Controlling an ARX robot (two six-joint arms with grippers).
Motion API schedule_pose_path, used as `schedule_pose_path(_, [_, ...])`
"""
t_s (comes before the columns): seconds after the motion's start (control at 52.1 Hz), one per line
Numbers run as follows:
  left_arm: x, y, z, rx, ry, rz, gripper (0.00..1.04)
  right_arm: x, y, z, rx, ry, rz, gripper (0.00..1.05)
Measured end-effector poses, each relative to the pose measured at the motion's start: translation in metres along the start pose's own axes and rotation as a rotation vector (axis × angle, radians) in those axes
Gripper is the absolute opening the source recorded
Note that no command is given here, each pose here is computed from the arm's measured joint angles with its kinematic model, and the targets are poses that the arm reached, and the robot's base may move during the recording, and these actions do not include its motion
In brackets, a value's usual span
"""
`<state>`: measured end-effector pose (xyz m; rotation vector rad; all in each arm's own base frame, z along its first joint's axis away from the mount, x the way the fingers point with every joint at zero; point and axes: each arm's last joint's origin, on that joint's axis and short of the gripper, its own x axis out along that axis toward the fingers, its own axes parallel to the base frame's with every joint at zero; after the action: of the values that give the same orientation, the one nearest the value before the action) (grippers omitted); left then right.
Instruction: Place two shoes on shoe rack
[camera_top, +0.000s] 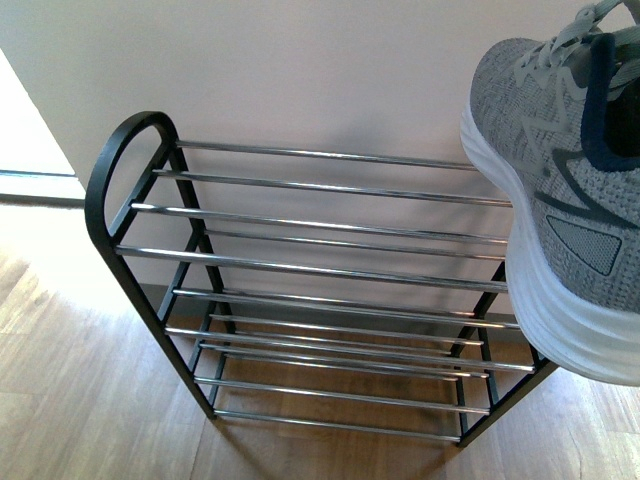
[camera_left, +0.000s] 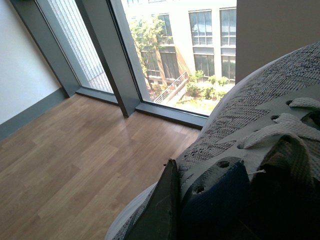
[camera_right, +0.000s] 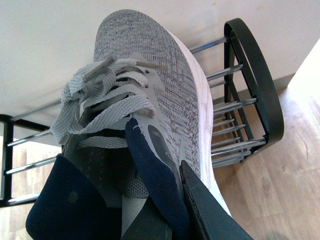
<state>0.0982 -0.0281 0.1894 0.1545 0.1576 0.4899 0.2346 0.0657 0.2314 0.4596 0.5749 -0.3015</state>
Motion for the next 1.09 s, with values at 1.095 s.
schedule_pose_path(1.095, [0.0,0.0,0.0,0.0,0.0,0.0,0.02,0.127,-0.021,0.034,0.02,0.083,-0.08,0.01])
